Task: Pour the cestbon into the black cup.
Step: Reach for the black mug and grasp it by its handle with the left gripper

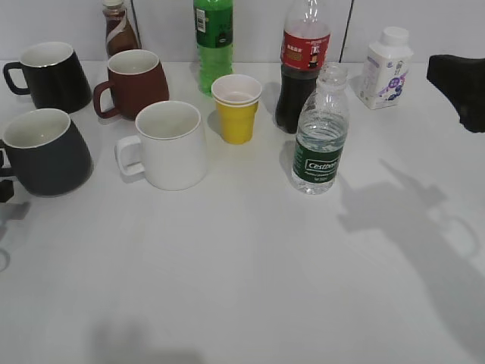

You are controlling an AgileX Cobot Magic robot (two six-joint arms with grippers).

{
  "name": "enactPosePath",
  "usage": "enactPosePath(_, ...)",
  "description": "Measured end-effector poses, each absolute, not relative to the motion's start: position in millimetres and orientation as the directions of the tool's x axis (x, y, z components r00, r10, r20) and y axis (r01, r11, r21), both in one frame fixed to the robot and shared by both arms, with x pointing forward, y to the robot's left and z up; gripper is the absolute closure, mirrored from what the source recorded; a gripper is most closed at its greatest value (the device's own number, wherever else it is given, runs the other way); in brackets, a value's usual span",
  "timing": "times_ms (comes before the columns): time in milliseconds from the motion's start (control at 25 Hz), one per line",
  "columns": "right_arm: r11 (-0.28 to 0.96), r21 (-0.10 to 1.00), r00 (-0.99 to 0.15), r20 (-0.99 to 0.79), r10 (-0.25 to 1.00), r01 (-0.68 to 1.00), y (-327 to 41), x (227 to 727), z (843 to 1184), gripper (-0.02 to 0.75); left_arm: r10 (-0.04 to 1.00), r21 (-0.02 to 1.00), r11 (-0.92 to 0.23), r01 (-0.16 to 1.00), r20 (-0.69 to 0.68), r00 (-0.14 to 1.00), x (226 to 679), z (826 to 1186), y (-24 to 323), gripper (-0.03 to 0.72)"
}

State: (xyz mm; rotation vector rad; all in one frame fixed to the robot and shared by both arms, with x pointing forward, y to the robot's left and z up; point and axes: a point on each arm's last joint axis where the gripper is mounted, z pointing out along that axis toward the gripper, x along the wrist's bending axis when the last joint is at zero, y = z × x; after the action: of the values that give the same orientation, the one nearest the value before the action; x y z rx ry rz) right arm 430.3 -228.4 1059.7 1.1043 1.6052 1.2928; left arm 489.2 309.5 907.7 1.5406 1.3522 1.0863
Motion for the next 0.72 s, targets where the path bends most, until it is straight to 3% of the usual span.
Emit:
enactPosePath(480,0.102,0.983,-0.317,-0.050,0.947,0.151,-228,430,1060,0.149,0.993,0.945,-0.112,0.306,0.095,0.070,507,897,310,0.427)
enactPosePath(720,0.093,0.979,-0.315,-0.031,0.949,0.181,-227,434,1055,0.149,0.991,0.953,-0.119,0.278,0.098,0.090,517,899,309,0.634)
